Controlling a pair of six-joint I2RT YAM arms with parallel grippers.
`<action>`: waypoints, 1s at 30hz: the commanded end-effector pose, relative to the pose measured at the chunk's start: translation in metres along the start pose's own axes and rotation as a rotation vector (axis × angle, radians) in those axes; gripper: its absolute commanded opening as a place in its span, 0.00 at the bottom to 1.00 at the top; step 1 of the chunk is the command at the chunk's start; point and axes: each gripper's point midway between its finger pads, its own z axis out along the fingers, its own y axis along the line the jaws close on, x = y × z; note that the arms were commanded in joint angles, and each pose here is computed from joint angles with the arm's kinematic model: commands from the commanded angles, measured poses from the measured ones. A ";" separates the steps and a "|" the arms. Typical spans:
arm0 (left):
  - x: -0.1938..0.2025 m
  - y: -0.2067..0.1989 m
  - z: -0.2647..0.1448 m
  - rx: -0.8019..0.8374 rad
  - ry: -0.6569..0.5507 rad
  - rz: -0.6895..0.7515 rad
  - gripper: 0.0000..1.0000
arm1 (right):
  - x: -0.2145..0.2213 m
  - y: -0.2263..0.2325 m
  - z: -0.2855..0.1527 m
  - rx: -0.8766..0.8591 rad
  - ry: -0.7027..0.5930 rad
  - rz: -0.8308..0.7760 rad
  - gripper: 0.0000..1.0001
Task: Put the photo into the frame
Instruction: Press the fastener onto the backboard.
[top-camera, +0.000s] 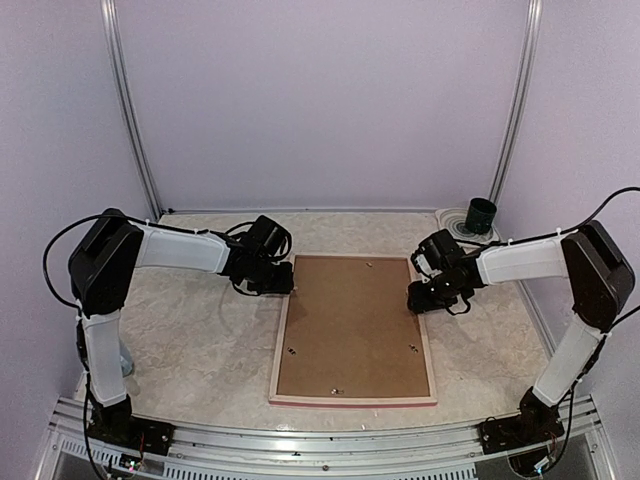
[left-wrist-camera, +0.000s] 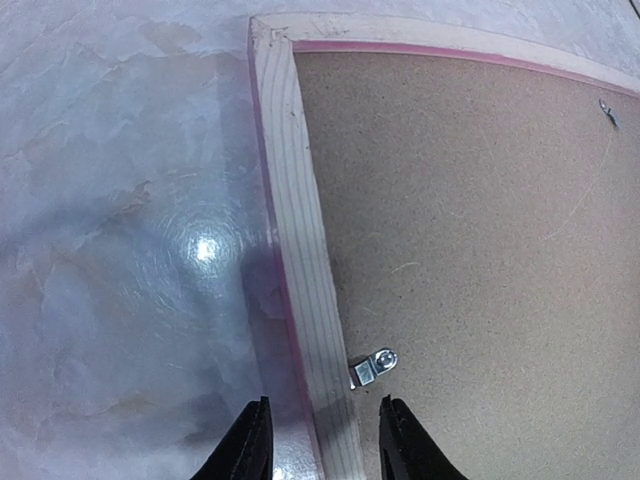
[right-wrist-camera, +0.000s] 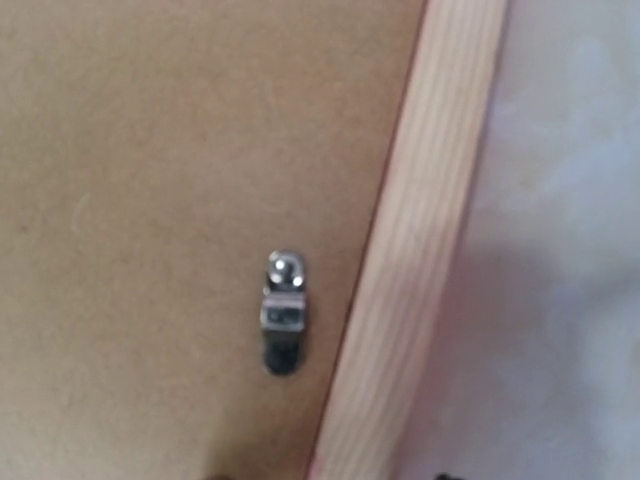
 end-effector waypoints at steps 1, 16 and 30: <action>0.000 -0.002 0.006 -0.008 0.004 0.020 0.37 | 0.003 -0.001 0.007 -0.015 0.002 0.029 0.43; 0.003 -0.001 0.008 -0.035 0.021 0.050 0.37 | 0.004 0.001 0.012 -0.028 0.020 0.018 0.24; 0.008 0.007 0.013 -0.129 0.033 0.089 0.34 | 0.002 0.002 0.011 -0.027 0.019 0.012 0.24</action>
